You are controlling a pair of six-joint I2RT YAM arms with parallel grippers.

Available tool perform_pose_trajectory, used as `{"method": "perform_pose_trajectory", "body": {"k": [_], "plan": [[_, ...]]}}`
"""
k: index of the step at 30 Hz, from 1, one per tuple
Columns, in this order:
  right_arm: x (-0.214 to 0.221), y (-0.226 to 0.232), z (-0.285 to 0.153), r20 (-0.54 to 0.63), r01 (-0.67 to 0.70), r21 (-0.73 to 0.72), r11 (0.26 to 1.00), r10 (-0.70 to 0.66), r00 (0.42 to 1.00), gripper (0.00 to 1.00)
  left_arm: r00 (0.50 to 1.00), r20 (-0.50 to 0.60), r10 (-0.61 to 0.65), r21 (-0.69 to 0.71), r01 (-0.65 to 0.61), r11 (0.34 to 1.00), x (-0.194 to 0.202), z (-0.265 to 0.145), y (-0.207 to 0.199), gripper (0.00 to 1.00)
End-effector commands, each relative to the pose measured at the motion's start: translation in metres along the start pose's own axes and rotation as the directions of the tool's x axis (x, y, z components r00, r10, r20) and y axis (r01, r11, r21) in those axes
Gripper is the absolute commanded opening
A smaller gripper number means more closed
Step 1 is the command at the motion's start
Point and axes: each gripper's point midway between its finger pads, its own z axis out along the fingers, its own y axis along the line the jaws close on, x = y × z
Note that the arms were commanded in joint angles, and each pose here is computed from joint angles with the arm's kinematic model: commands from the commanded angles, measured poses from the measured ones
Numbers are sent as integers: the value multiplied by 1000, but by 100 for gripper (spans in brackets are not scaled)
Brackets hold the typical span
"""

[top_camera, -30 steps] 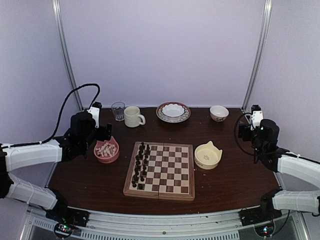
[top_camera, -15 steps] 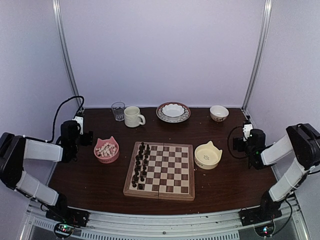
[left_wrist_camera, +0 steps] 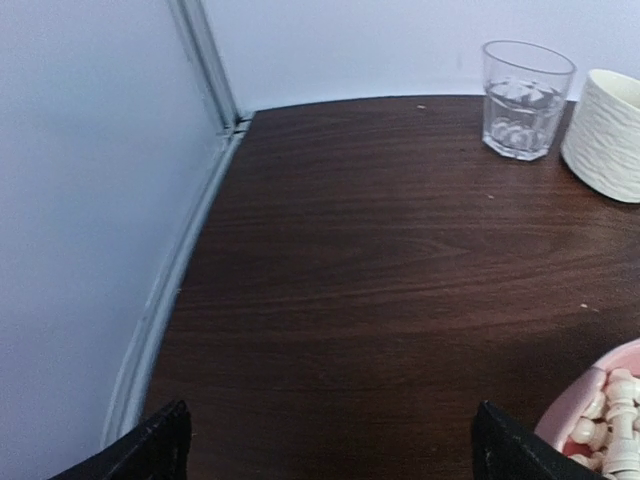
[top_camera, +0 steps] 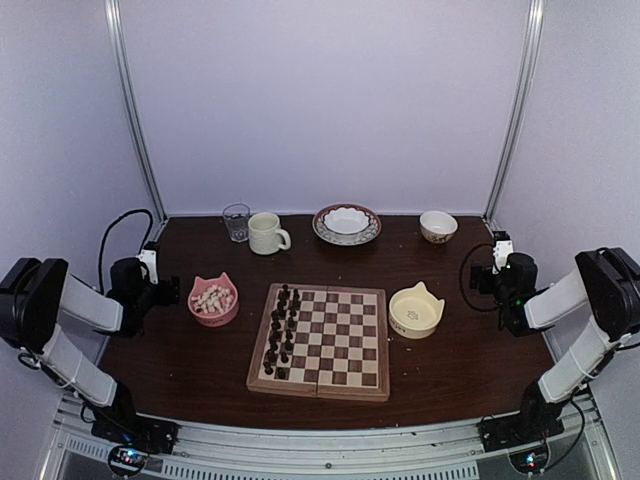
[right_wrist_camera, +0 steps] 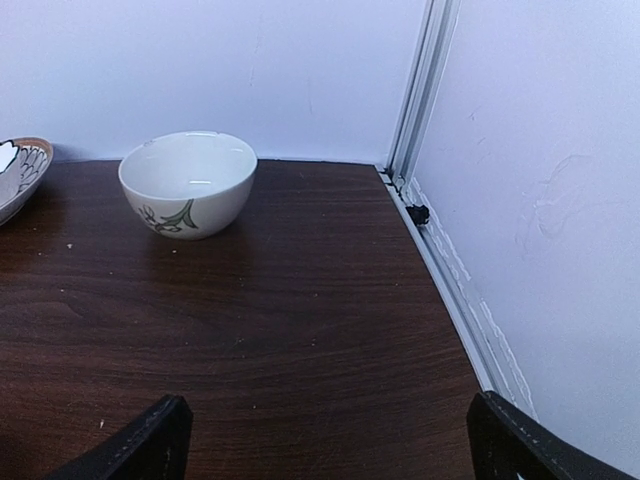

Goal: Set up the chess pieces on the board
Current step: Reset both arms

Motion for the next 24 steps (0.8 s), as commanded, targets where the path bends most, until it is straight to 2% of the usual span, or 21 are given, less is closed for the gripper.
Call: {"method": "perform_pose_trajectory", "body": {"k": [1,6,24], "plan": [[-11,-6,2,29,-27,28,999,26,999,100,995,100,23,218,-44,975,-10,2,-39,96],[-12,-6,2,30,-24,27,999,23,999,99,996,84,10,155,-23,988,-9,7,-28,98],[-12,-6,2,31,-24,27,999,23,999,100,996,85,19,175,-34,984,-9,7,-32,98]]}}
